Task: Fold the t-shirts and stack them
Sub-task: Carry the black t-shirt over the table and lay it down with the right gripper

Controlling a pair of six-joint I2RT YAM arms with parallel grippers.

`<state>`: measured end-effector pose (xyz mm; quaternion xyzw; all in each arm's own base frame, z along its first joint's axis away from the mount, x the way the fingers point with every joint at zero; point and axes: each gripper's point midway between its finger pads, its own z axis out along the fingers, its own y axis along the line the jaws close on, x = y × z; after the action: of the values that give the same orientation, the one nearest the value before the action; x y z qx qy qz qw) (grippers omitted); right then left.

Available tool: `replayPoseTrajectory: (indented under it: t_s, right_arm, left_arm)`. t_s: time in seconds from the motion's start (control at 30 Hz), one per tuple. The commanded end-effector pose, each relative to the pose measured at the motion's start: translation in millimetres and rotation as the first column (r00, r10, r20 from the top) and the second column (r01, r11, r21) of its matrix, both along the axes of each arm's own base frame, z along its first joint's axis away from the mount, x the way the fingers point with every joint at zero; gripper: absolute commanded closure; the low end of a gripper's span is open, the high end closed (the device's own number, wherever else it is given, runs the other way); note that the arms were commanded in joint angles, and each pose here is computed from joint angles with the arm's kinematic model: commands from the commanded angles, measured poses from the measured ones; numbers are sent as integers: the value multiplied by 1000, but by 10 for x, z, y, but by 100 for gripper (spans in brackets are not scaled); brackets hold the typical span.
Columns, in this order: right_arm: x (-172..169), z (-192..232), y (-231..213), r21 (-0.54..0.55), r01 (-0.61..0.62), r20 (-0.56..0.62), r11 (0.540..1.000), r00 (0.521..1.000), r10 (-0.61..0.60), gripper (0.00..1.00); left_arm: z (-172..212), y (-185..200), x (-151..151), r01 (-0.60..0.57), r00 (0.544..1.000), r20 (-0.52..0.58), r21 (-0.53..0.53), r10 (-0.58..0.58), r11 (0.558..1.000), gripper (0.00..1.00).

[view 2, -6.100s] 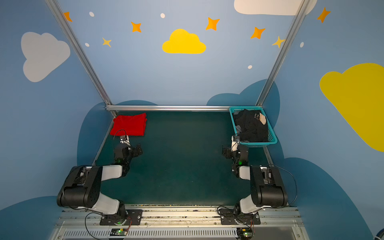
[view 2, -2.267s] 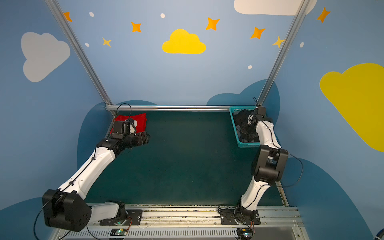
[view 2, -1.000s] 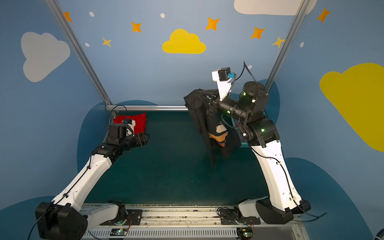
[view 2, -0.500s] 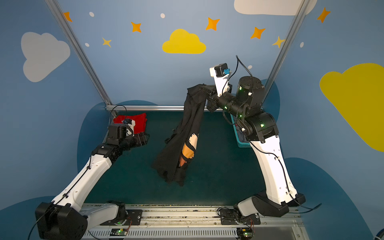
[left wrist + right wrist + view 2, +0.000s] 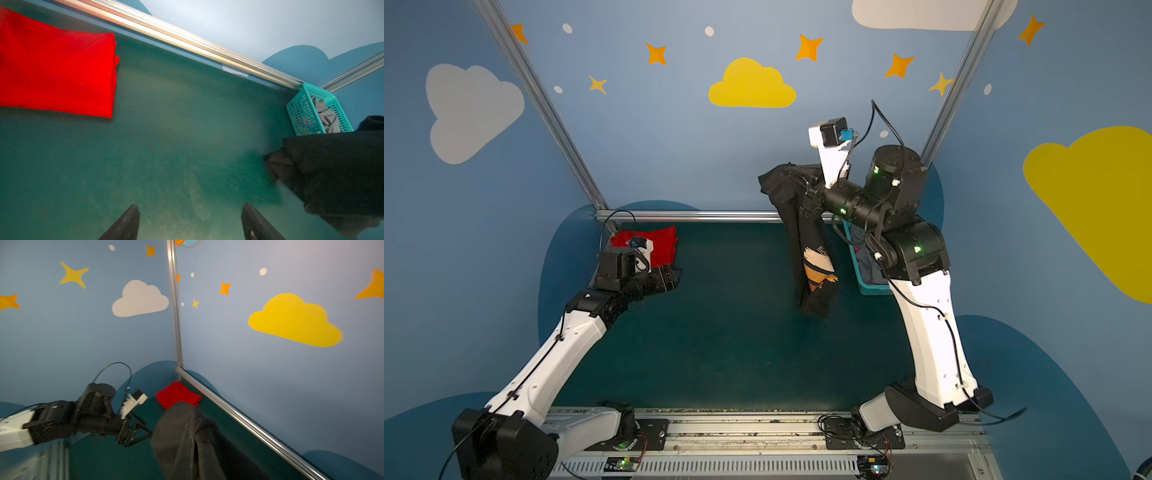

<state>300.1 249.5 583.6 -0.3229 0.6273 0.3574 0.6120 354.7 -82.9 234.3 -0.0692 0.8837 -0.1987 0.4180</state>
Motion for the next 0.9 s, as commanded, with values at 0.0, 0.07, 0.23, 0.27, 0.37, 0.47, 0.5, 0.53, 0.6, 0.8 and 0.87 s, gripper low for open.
replayPoseTrajectory:
  t_s: [0.0,0.07,0.23,0.27,0.37,0.47,0.5,0.53,0.6,0.8,0.87]
  right_arm:
    - [-3,-266,482,52,-247,-155,968,955,252,100]
    - [49,-542,731,51,-312,-245,949,917,315,100]
    - [-7,-1514,1407,62,-481,-513,874,736,442,100]
    - [-47,-1759,1547,73,-511,-575,857,680,454,100]
    - [-198,-2461,1902,102,-583,-731,806,506,458,92]
    - [-287,-2949,2074,73,-613,-815,787,417,401,80]
    - [-272,-3024,2083,44,-607,-821,793,430,375,77]
    - [-263,-3052,2076,25,-601,-821,799,444,359,73]
    - [-219,-3024,2011,-11,-580,-804,815,489,337,58]
    - [-126,-3035,1520,-115,-466,-778,877,591,212,41]
    - [-67,-3122,1255,-135,-403,-790,905,595,147,36]
  left_arm:
    - [75,80,-16,-35,999,38,21,35,999,22]
    - [98,121,-24,-51,997,51,35,49,998,22]
    - [159,272,-46,-120,990,88,75,114,990,23]
    - [181,308,-55,-138,987,99,80,130,987,24]
    - [230,389,-70,-177,978,129,78,166,981,24]
    - [259,453,-87,-207,970,148,71,195,976,25]
    - [266,469,-90,-216,967,152,70,203,974,25]
    - [266,481,-92,-221,966,153,70,208,973,25]
    - [249,503,-93,-231,965,148,76,218,970,25]
    - [78,430,-49,-196,979,76,80,190,977,24]
    - [-31,371,-27,-171,985,26,89,170,981,22]
